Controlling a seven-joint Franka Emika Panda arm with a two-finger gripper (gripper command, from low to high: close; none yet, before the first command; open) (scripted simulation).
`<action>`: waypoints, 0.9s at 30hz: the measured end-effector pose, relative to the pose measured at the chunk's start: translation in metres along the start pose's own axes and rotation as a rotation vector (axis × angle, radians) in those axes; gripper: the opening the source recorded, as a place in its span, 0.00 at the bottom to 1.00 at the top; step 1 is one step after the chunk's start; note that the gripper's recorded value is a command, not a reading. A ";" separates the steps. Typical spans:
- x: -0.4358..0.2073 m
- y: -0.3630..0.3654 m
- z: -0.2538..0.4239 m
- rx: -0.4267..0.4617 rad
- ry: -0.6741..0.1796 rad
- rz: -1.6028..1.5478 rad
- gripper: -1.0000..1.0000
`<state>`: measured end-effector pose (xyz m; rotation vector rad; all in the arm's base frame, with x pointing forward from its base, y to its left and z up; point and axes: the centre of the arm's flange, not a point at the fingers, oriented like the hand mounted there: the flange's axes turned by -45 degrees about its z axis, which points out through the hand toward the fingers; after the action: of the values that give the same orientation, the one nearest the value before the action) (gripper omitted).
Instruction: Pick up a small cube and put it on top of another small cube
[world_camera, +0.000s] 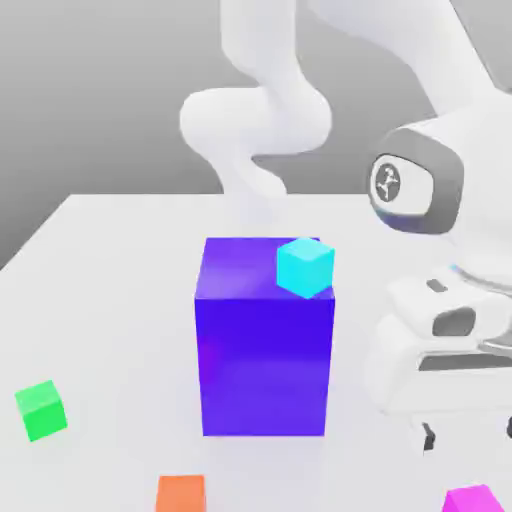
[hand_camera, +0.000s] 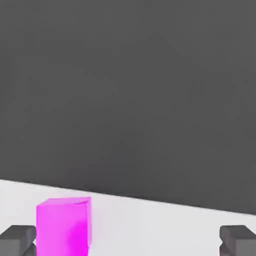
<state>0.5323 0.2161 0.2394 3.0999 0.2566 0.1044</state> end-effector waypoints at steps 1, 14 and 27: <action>-0.004 -0.008 0.015 0.011 -0.021 -0.005 0.50; -0.015 -0.028 0.104 0.036 -0.063 -0.013 0.00; -0.046 0.209 0.036 -0.013 -0.092 0.412 0.00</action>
<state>0.5233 0.0019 0.2074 3.0820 -0.3848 -0.0281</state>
